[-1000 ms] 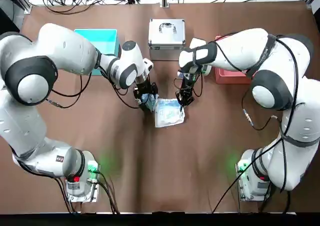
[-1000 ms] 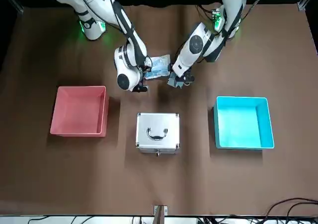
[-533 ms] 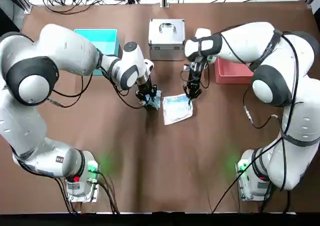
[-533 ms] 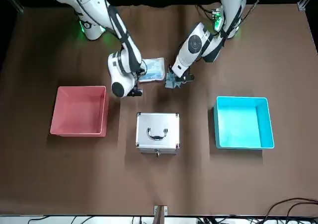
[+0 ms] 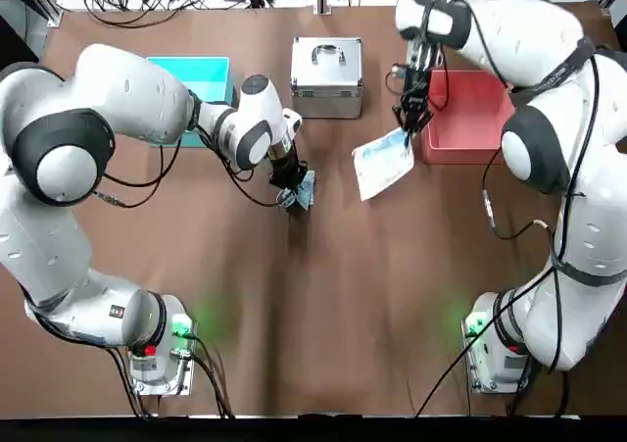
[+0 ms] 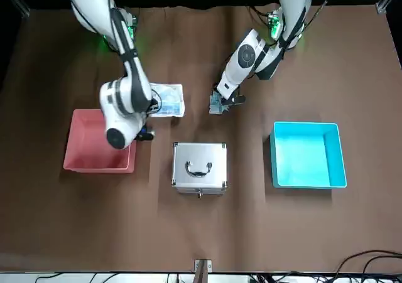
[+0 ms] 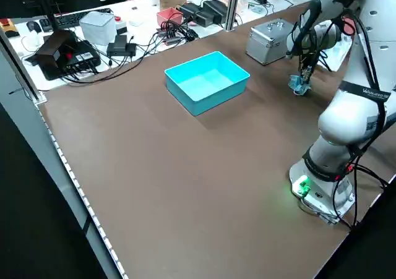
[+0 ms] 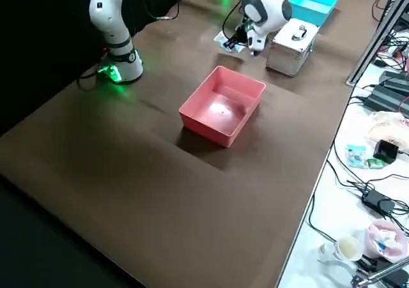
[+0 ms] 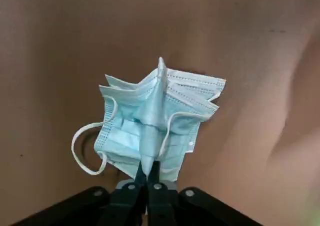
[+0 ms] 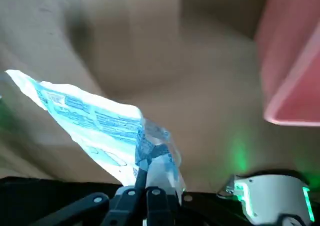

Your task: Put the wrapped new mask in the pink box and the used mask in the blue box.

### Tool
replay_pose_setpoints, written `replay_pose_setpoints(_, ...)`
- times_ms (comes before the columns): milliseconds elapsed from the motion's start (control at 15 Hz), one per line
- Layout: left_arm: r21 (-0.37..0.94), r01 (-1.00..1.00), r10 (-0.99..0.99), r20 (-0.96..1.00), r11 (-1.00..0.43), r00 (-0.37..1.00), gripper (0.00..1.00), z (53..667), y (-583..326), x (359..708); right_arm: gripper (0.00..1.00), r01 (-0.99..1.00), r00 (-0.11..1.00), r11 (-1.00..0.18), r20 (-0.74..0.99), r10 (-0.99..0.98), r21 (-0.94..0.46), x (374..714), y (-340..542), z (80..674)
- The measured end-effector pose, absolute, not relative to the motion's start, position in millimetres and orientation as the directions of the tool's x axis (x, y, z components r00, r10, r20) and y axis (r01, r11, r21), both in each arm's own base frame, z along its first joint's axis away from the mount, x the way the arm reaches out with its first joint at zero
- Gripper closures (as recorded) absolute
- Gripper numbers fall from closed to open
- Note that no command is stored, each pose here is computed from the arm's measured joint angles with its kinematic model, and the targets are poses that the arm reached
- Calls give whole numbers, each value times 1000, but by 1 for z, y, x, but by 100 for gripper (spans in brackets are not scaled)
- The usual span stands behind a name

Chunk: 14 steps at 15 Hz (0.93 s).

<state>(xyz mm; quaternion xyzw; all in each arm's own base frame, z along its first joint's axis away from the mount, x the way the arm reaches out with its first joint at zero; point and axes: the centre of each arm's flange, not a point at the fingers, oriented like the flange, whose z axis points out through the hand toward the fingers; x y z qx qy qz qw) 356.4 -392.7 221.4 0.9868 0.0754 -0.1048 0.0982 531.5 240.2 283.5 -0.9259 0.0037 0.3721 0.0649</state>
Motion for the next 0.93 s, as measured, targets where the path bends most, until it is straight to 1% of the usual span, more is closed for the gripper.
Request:
replay_pose_setpoints(133,134,152,117,-240,-979,964,98,234,-392,374,99,-42,745,-991,-665,54,-127,552,212,306)
replay_pose_setpoints(200,98,139,111,-245,-985,963,98,245,-389,391,99,-33,760,-990,-647,65,-138,564,191,314)
replay_pose_setpoints(467,15,146,138,-256,-989,957,98,304,-373,455,99,16,813,-980,-567,129,-200,603,61,336)
replay_pose_setpoints(600,-5,156,152,-261,-988,953,98,334,-355,484,99,11,840,-969,-524,143,-247,612,-4,345)
replay_pose_setpoints(733,-3,148,143,-270,-989,952,98,367,-327,515,99,-4,862,-959,-487,141,-284,614,-61,352)
replay_pose_setpoints(933,27,131,119,-264,-991,957,98,413,-274,557,99,-23,865,-955,-485,129,-295,614,-96,334)
